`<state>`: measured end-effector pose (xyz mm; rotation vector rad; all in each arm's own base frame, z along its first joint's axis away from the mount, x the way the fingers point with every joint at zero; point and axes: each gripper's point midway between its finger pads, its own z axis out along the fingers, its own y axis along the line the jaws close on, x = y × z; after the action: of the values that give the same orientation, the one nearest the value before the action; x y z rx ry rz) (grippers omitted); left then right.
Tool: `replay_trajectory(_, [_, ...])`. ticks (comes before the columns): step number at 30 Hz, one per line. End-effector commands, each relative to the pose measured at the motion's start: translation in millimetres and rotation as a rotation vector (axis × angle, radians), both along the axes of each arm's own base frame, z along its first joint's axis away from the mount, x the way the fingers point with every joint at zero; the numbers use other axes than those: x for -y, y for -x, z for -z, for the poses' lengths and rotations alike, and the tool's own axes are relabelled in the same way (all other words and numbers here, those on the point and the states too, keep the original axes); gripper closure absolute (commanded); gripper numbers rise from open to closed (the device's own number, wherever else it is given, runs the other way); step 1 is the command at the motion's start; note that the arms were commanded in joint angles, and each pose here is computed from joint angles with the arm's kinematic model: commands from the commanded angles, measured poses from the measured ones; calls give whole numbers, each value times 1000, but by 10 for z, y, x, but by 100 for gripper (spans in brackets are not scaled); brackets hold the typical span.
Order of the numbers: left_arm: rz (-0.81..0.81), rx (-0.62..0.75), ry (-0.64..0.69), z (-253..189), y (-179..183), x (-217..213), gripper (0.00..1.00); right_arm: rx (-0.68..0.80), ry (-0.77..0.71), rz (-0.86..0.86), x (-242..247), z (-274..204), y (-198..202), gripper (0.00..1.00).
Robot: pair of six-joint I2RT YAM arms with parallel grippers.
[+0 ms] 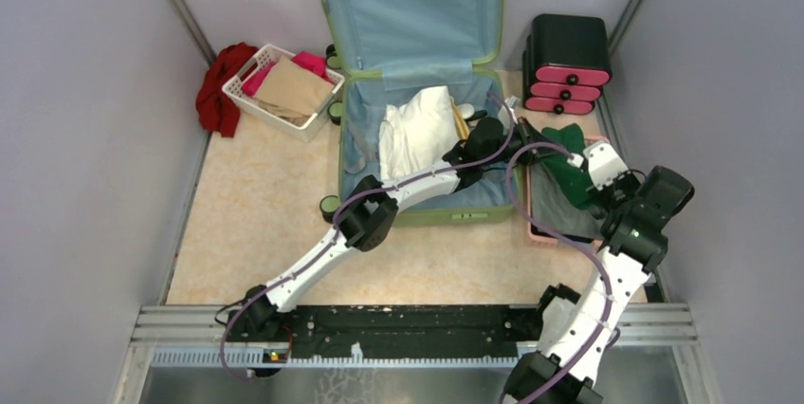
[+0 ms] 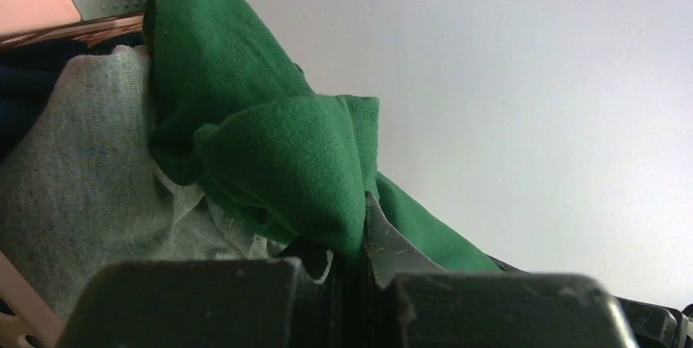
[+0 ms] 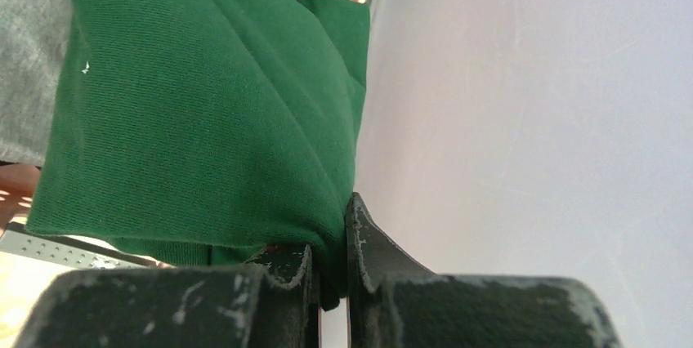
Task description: Open, take out, and arrange the luggage
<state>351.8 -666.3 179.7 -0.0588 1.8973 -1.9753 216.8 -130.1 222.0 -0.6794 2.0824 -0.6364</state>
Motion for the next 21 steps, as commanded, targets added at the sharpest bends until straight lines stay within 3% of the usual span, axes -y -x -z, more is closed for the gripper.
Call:
replay_trajectory(1, [-54,48,42,-237,-152,-54,100,123,66,8,93,-432,-116,100])
replay_trajectory(6, [-137,44,123,-510,-276,-85,100,245,82,144,429,-980,-310,100])
replay_trajectory(13, [-235,66,234,-977,-243,-66,100,417,163,174,524,-1591,-369,100])
replay_trajectory(17, [-248,68,234,-964,-254,-65,99,411,214,118,412,-1487,-308,100])
replay_trajectory(21, [-209,19,179,-570,-247,-2,100,317,219,47,288,-956,-256,100])
